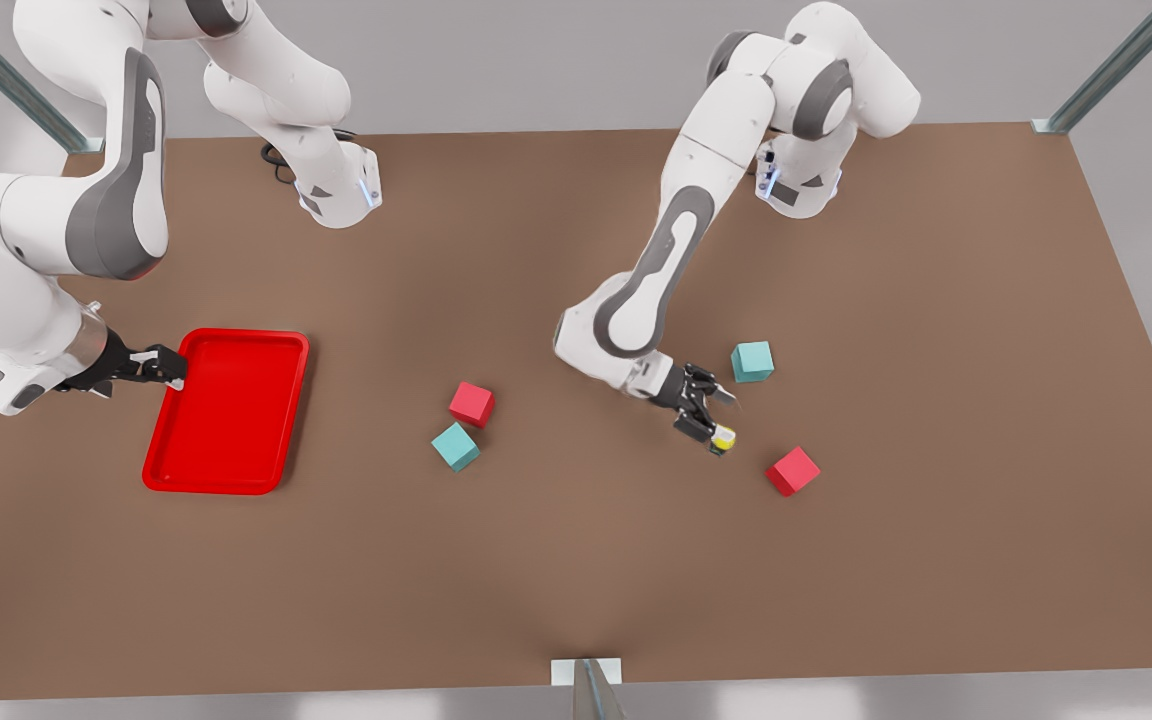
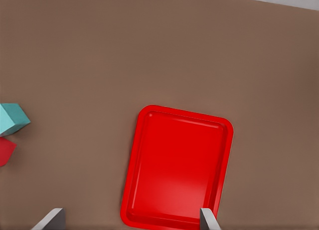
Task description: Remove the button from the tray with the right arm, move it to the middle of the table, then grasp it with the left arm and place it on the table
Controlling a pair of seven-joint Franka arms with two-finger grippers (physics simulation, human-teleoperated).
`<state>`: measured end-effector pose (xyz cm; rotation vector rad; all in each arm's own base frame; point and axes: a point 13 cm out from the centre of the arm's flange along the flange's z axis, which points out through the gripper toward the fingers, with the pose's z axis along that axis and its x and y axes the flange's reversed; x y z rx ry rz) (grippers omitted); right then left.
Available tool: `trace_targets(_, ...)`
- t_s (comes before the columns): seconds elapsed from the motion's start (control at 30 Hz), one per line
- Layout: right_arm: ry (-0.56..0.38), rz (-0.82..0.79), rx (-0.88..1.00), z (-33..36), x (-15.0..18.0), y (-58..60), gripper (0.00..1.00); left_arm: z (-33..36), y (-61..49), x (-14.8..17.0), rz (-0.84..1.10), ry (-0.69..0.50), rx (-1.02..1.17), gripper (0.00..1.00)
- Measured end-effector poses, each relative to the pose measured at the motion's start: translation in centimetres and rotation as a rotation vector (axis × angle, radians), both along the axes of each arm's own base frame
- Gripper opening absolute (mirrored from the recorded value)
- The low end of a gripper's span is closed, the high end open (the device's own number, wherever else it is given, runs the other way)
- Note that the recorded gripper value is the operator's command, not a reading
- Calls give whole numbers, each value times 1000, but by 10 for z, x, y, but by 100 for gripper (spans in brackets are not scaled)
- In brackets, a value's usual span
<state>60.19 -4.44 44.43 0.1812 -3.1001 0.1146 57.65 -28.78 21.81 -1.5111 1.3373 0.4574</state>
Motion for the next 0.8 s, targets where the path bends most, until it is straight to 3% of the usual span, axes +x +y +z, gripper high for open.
trace_targets(0.07,0,0,0,0,0,0,100,56,-4,-26,100,242,-269,100)
trace_targets(0.17,0,1,0,0,0,1,100,103,113,4,305,542,-713,100)
trace_targets(0.23,0,2,0,0,0,1,100,139,157,18,203,650,-843,100)
trace_targets(0.3,0,2,0,0,0,1,100,208,167,3,-55,753,-944,100)
trace_targets(0.37,0,0,0,0,0,-1,100,262,196,-37,-270,816,-978,100)
trace_targets(0.43,0,0,0,0,0,0,100,272,222,-70,-415,879,-954,100)
trace_targets(0.8,2,1,-10,0,0,-4,100,247,336,-56,-905,1122,-821,100)
